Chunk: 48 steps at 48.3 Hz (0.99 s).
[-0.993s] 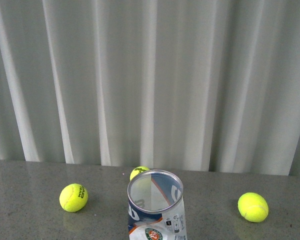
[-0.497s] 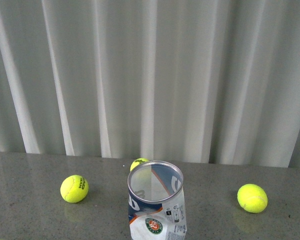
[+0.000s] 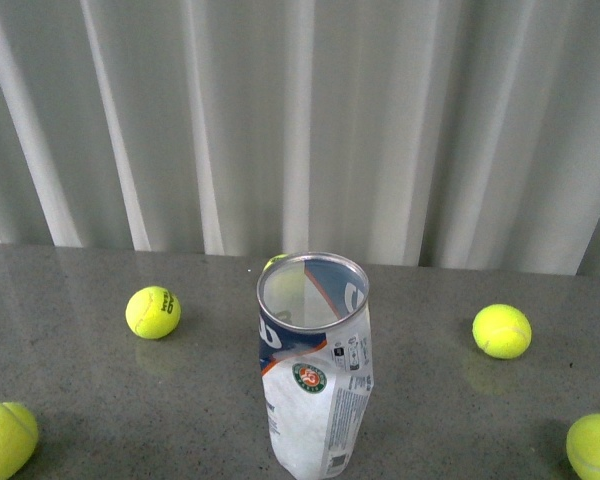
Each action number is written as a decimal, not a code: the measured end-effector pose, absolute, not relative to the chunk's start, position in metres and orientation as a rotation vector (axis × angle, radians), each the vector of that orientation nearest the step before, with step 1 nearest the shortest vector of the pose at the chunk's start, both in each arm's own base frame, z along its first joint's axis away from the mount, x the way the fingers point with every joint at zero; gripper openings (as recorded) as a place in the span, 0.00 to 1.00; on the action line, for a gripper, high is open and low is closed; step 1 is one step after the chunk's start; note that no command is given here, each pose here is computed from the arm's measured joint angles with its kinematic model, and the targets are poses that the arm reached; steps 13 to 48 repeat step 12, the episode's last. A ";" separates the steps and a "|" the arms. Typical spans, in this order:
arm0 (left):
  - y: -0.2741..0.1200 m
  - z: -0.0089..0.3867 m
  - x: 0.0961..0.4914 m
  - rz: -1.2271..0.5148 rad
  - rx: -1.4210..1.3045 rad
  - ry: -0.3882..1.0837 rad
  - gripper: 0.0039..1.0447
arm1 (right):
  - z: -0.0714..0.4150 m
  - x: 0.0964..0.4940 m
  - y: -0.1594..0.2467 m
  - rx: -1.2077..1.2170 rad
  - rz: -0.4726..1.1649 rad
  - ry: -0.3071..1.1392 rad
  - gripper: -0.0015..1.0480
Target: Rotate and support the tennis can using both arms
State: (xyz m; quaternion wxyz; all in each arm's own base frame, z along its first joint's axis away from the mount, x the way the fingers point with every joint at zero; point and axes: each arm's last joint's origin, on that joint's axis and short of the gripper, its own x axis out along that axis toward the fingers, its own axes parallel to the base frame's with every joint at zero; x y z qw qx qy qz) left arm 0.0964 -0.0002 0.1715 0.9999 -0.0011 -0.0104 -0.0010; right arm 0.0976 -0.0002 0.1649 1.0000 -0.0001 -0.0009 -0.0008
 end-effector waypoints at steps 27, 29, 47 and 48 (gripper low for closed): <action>0.000 0.172 0.096 -0.002 -0.002 -0.021 0.94 | 0.165 0.098 0.000 0.000 -0.002 -0.002 0.93; 0.000 0.172 0.096 -0.002 -0.002 -0.021 0.94 | 0.165 0.098 0.000 0.000 -0.002 -0.002 0.93; 0.000 0.172 0.096 -0.002 -0.002 -0.021 0.94 | 0.165 0.098 0.000 0.000 -0.002 -0.002 0.93; 0.000 0.172 0.096 -0.002 -0.002 -0.021 0.94 | 0.165 0.098 0.000 0.000 -0.002 -0.002 0.93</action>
